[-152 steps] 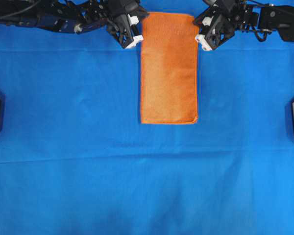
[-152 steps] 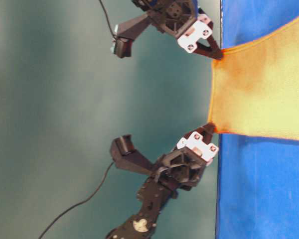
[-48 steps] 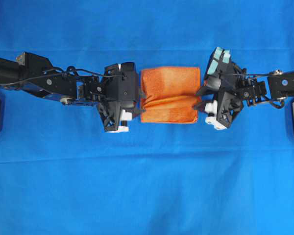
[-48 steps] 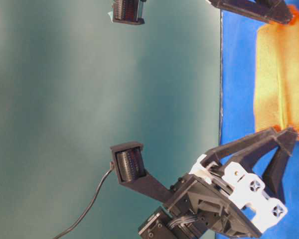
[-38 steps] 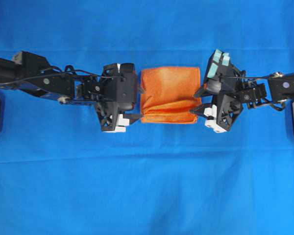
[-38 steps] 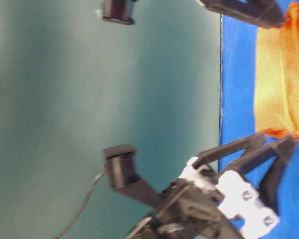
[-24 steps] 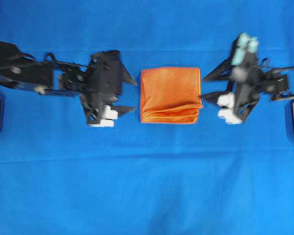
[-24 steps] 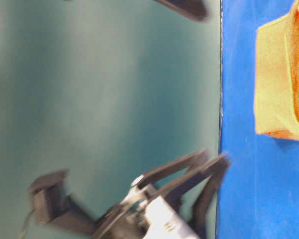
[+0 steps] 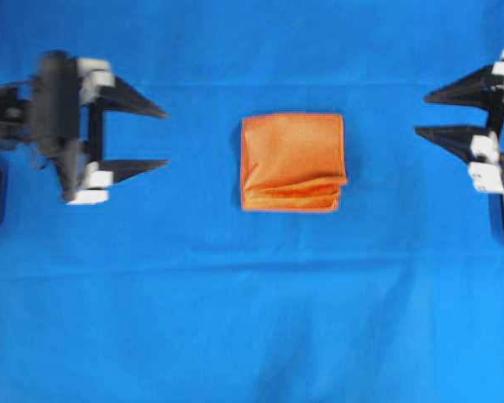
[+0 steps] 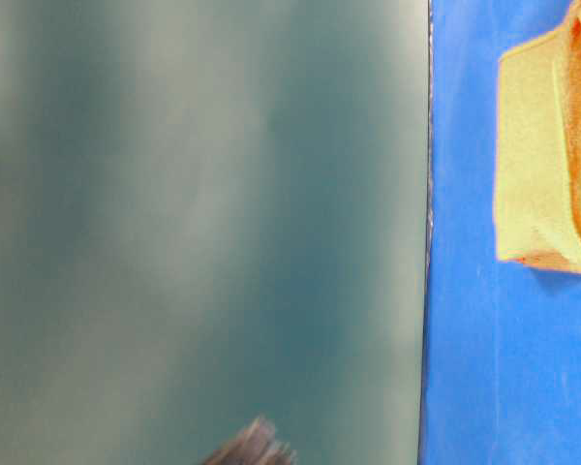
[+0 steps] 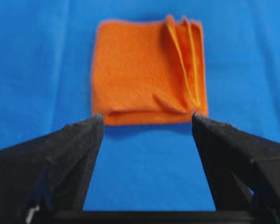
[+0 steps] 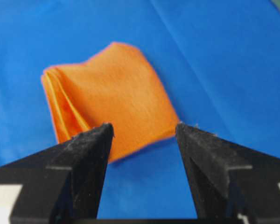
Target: Fold the orange towel.
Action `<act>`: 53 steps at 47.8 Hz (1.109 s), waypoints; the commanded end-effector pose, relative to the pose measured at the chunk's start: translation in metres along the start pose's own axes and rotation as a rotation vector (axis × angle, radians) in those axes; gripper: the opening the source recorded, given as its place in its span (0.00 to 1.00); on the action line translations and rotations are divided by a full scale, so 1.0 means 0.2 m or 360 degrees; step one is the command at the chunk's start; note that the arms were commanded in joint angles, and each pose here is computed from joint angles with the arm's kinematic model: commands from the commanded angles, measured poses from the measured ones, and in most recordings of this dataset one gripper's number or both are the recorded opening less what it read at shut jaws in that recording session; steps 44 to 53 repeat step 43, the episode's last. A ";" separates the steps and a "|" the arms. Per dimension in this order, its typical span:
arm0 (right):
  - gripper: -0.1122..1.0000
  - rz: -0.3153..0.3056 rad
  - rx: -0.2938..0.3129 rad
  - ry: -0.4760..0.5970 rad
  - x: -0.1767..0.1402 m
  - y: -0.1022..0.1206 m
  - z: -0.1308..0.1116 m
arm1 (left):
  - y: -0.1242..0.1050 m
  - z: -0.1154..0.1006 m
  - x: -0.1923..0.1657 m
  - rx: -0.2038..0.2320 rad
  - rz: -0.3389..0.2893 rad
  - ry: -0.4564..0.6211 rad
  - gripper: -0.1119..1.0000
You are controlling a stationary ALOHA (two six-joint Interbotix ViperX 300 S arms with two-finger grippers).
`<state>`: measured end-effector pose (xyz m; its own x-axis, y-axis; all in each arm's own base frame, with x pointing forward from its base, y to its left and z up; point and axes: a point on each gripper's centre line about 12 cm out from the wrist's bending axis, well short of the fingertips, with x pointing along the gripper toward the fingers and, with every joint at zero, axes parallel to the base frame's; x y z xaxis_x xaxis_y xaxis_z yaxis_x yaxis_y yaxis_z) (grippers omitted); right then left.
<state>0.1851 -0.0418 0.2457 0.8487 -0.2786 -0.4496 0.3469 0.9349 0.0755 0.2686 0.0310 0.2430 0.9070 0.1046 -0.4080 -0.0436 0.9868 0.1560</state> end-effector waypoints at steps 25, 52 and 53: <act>0.64 0.0138 -0.0028 -0.0081 -0.02 0.00 -0.21 | -0.03 -0.26 -0.36 -0.0097 0.0054 -0.0261 0.73; 0.64 0.0139 -0.0031 -0.0077 -0.02 0.00 -0.22 | -0.04 -0.28 -0.39 -0.0117 0.0056 -0.0288 0.73; 0.64 0.0139 -0.0031 -0.0077 -0.02 0.00 -0.22 | -0.04 -0.28 -0.39 -0.0117 0.0056 -0.0288 0.73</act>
